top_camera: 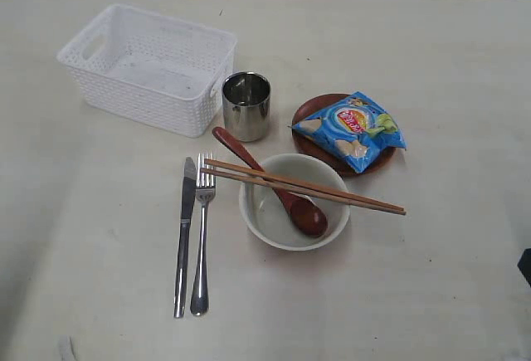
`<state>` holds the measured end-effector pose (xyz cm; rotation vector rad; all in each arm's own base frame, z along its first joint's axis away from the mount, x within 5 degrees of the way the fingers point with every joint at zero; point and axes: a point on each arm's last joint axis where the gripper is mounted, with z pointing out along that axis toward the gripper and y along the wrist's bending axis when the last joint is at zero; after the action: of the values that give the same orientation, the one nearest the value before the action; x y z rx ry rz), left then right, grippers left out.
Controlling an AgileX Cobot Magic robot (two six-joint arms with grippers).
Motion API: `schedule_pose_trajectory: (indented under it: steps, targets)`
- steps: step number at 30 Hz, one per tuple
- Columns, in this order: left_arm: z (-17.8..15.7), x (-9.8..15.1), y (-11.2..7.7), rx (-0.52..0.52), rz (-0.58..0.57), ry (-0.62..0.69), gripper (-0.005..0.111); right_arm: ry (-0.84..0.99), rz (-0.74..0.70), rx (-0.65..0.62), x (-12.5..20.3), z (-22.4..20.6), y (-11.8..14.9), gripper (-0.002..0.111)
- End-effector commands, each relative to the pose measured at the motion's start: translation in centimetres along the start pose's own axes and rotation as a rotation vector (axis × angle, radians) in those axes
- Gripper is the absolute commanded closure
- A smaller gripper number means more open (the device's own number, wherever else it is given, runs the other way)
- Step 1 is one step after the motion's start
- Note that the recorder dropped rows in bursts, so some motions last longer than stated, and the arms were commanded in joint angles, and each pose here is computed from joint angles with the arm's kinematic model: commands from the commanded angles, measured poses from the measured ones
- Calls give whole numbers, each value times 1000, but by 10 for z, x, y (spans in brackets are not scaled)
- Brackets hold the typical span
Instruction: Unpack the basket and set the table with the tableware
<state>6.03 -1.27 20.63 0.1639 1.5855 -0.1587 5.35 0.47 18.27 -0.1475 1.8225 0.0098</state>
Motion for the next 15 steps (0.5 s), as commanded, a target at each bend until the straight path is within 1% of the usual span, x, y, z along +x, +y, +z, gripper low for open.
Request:
schedule_pose_trajectory:
  steps: [1,4,12,15]
  targets:
    - [0,1,0,-6,91,0,107,-2,0,5,0,0,0,108]
    - [0,1,1,-9,150,0,107,-2,0,5,0,0,0,108]
    - [-1,1,1,-9,141,-2,107,-2,0,5,0,0,0,108]
    - [-3,0,1,-11,141,-29,107,-2,0,5,0,0,0,108]
